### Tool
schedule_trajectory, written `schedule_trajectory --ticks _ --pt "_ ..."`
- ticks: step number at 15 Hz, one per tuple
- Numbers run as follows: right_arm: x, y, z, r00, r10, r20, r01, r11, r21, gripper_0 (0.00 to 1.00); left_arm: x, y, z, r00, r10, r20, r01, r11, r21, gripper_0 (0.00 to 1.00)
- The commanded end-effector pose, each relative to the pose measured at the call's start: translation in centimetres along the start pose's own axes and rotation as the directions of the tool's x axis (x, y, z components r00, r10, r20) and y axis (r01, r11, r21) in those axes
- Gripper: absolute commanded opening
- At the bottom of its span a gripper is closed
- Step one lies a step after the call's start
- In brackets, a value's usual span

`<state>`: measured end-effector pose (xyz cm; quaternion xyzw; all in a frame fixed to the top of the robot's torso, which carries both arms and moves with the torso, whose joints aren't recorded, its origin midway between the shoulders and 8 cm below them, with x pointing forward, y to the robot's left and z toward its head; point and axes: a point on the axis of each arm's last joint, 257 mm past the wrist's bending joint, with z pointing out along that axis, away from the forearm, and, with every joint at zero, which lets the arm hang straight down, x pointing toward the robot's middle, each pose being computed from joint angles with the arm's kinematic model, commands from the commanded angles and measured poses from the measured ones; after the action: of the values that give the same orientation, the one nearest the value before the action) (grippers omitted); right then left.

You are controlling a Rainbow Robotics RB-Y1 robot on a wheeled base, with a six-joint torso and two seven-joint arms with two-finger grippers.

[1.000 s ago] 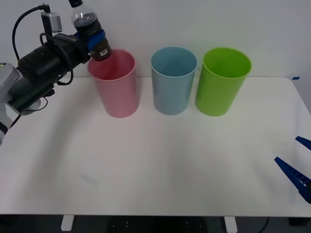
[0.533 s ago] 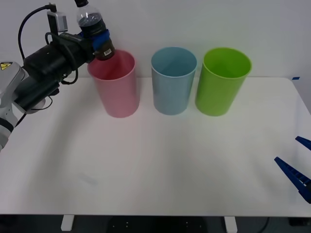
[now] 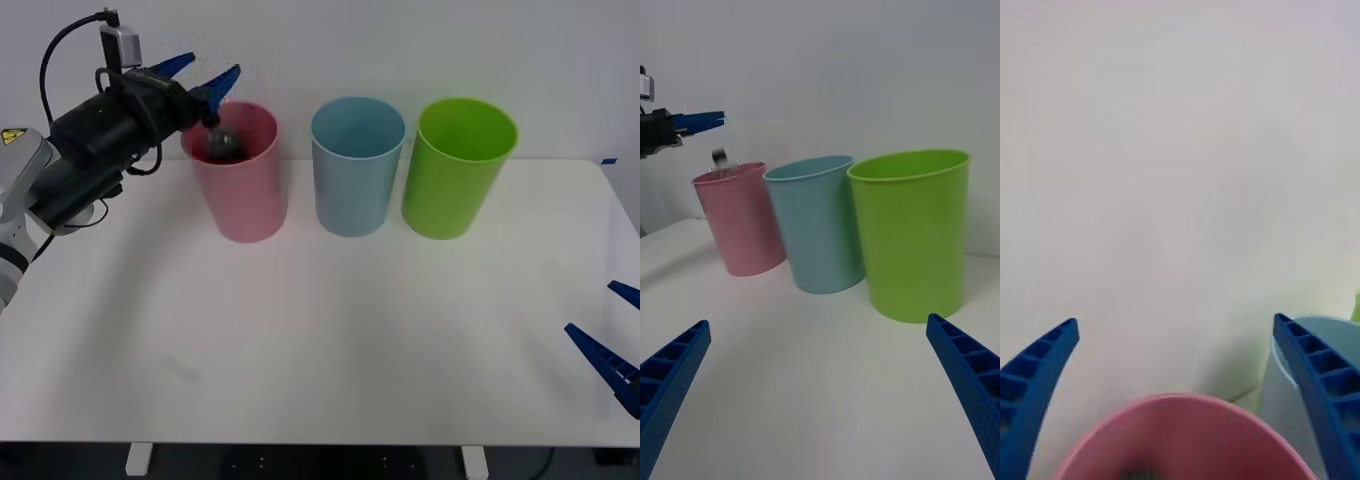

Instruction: Grasp the object on the table and drop it into the matching bin: aluminum can to the light blue bin, PET bottle to the pink bin.

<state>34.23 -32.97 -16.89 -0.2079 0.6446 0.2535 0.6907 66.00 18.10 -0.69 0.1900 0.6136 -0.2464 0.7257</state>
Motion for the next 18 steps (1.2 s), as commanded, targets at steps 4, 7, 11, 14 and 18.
schedule_trajectory --ticks 4,7,11,14,18 --pt "0.0 0.0 0.0 1.000 0.000 0.000 0.000 1.0000 0.000 1.00 0.5 -0.4 -1.8 0.9988 -0.048 0.011 0.048 0.9984 0.028 1.00" --pt "0.0 0.0 0.0 1.000 0.000 0.000 0.000 1.0000 0.000 1.00 0.3 0.2 -4.5 0.9978 -0.063 0.022 0.062 0.9977 0.025 1.00" --pt "0.0 0.0 0.0 1.000 0.000 0.000 0.000 1.0000 0.000 1.00 0.3 1.4 -8.4 0.9969 -0.076 0.022 0.075 0.9970 0.014 1.00" --pt "0.0 0.0 0.0 1.000 0.000 0.000 0.000 1.0000 0.000 1.00 0.0 2.3 -12.6 0.9964 -0.078 0.033 0.078 0.9969 0.005 1.00" --pt "0.0 0.0 0.0 1.000 0.000 0.000 0.000 1.0000 0.000 1.00 -0.1 3.9 -18.1 0.9982 -0.047 0.036 0.048 0.9988 -0.012 1.00"
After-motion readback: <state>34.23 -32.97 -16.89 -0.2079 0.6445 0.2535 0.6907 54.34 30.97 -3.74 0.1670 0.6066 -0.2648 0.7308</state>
